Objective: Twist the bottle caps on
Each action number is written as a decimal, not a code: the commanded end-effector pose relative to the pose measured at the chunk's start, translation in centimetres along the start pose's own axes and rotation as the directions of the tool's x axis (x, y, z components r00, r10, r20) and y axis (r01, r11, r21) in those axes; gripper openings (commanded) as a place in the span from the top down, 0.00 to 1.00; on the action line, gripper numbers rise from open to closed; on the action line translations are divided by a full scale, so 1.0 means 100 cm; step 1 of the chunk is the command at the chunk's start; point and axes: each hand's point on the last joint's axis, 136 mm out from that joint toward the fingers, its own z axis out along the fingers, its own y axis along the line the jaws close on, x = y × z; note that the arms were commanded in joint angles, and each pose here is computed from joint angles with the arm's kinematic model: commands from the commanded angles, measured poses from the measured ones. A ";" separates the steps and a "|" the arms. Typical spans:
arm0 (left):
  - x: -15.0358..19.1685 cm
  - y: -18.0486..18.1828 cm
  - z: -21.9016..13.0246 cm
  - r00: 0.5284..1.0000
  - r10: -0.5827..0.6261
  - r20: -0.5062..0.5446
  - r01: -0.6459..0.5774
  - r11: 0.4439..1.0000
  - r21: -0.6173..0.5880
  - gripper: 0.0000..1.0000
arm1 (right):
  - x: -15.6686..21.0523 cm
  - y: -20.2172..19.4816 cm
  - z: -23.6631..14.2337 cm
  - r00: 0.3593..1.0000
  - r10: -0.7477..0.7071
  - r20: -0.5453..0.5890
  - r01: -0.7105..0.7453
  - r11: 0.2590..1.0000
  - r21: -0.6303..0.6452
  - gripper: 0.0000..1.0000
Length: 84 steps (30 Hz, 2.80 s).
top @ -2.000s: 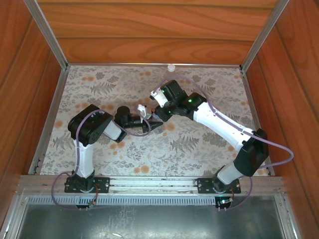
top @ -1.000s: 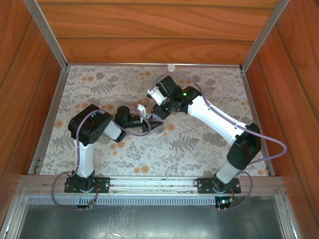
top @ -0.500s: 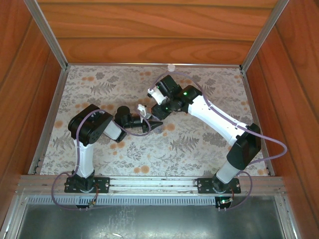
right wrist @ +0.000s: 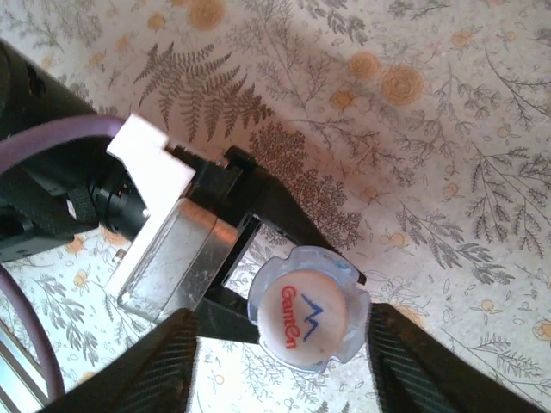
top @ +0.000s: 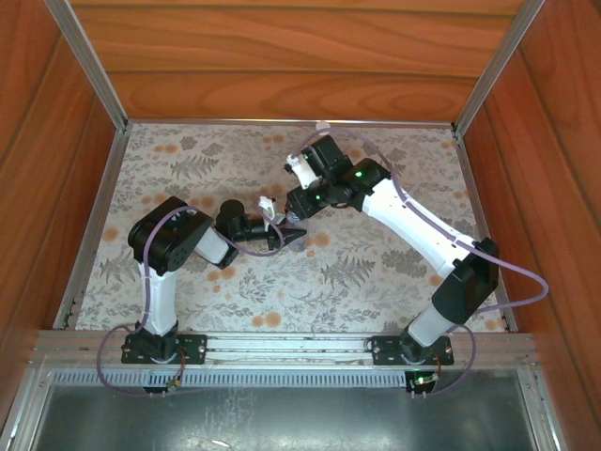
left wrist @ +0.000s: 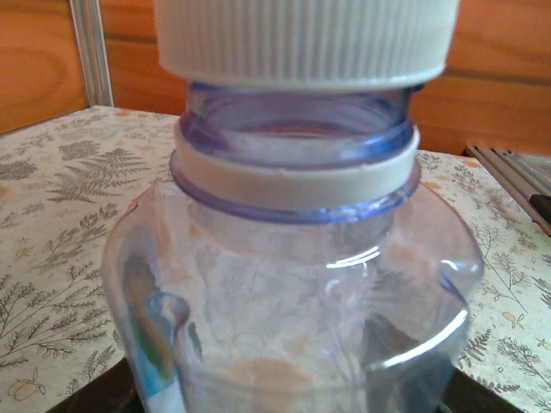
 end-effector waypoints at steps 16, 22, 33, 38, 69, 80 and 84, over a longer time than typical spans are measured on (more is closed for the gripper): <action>-0.002 0.001 0.002 1.000 -0.002 0.008 0.001 1.000 0.017 0.50 | 0.011 -0.013 0.011 0.996 0.071 -0.054 -0.073 0.997 -0.026 0.56; -0.003 0.001 0.003 1.000 -0.001 0.008 0.001 1.000 0.019 0.50 | 0.014 -0.017 0.016 0.994 0.082 -0.068 -0.083 0.996 -0.018 0.57; -0.002 0.001 0.003 1.000 -0.005 0.005 0.004 1.000 0.022 0.50 | 0.025 -0.020 0.031 0.989 0.088 -0.117 -0.091 0.995 -0.026 0.58; -0.002 0.001 0.003 1.000 -0.003 0.006 0.002 1.000 0.020 0.50 | 0.031 -0.022 0.034 0.987 0.090 -0.135 -0.093 0.995 -0.018 0.59; -0.003 0.002 0.004 1.000 -0.004 0.006 0.004 1.000 0.020 0.50 | 0.059 -0.028 0.025 0.976 0.178 -0.124 -0.179 0.984 0.001 0.71; -0.002 0.000 0.004 1.000 -0.001 0.003 0.001 1.000 0.024 0.50 | 0.029 -0.021 0.026 0.980 0.180 -0.078 -0.186 0.980 -0.074 0.72; -0.002 0.001 0.004 1.000 -0.002 0.002 0.002 1.000 0.021 0.50 | 0.033 -0.016 0.030 0.978 0.184 -0.097 -0.194 0.975 -0.106 0.77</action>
